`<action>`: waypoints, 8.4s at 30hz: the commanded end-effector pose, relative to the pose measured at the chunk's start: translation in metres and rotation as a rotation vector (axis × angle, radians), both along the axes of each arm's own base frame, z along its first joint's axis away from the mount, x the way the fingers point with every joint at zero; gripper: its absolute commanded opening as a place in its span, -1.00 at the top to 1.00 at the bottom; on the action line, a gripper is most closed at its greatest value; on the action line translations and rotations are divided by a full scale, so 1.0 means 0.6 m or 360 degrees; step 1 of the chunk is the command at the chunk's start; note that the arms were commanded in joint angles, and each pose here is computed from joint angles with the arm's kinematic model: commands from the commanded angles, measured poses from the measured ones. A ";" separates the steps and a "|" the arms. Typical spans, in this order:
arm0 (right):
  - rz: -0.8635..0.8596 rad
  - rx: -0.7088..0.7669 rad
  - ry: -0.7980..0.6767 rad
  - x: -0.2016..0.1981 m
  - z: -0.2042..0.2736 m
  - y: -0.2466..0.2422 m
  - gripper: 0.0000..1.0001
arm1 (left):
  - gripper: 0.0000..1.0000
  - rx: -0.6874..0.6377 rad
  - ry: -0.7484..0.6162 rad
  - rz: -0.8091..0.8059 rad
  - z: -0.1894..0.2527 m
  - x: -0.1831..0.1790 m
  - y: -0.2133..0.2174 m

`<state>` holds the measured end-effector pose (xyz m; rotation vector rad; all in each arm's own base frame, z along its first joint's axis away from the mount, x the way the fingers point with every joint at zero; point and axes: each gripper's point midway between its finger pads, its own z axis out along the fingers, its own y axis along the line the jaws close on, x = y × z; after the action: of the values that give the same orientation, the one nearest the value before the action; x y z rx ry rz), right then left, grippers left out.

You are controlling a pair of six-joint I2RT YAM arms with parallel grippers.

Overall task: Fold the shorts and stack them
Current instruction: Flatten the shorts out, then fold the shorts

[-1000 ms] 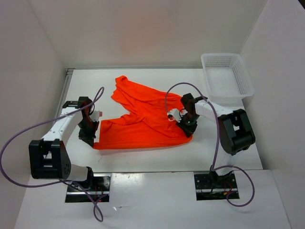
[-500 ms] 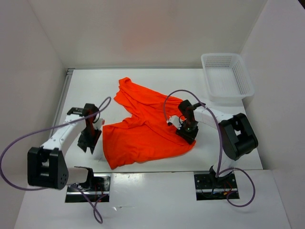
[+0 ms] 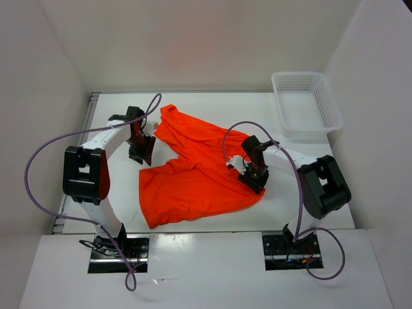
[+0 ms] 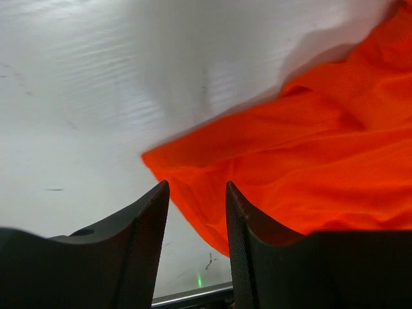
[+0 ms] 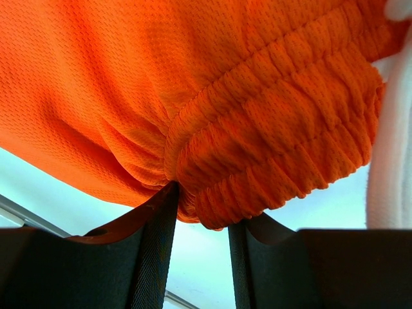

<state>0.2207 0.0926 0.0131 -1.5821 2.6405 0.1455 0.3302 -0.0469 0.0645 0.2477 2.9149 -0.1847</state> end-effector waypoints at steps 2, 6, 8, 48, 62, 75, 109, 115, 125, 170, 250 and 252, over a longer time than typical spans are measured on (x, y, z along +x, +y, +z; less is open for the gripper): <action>-0.0022 0.0005 -0.0106 0.024 0.000 0.002 0.19 | 0.03 -0.0109 0.0168 -0.0077 -0.022 -0.039 -0.036; -0.0022 0.0006 -0.0108 0.030 -0.004 0.004 0.19 | 0.03 0.0007 0.0223 -0.0088 -0.056 -0.055 -0.024; -0.0036 0.0001 -0.0093 0.028 -0.007 0.004 0.22 | 0.03 0.0109 0.0202 -0.0073 -0.078 -0.045 -0.006; -0.0617 0.0603 -0.1078 0.360 0.255 0.075 -0.52 | -0.19 -0.0133 -0.0730 -0.0088 0.119 0.393 -0.079; -0.0920 0.0602 -0.0926 0.438 0.147 0.031 -0.46 | -0.41 -0.0304 -0.0833 -0.0147 0.019 0.500 -0.105; -0.0871 0.0481 -0.0647 0.388 0.029 0.028 -0.43 | -0.46 -0.0331 -0.1025 -0.0124 0.121 0.519 -0.072; -0.0654 0.0444 -0.1044 0.472 0.196 0.013 1.00 | 0.99 -0.0338 -0.1170 -0.0151 0.276 0.475 -0.080; -0.0375 0.0414 -0.1042 0.392 0.233 0.030 1.00 | 0.99 -0.0331 -0.0877 -0.0140 0.270 0.352 -0.079; -0.0037 0.0412 -0.0802 0.209 0.171 0.060 1.00 | 0.99 -0.0182 -0.0142 -0.0098 0.116 -0.015 -0.047; 0.0205 0.0309 -0.0639 0.114 0.075 0.138 0.08 | 0.05 -0.0103 0.0209 -0.0025 -0.049 -0.128 -0.012; 0.1057 0.0442 -0.0928 -0.035 0.274 0.077 -0.59 | 0.13 0.0148 0.0276 -0.0064 0.034 -0.196 0.022; 0.0844 0.0530 -0.1005 -0.008 0.299 0.090 -0.59 | -0.03 0.0056 0.0079 -0.0030 0.044 -0.125 0.011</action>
<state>0.1971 0.1275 0.1445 -2.0404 1.6116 0.0416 0.1934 -0.0258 0.0723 0.3323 3.1877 -0.0182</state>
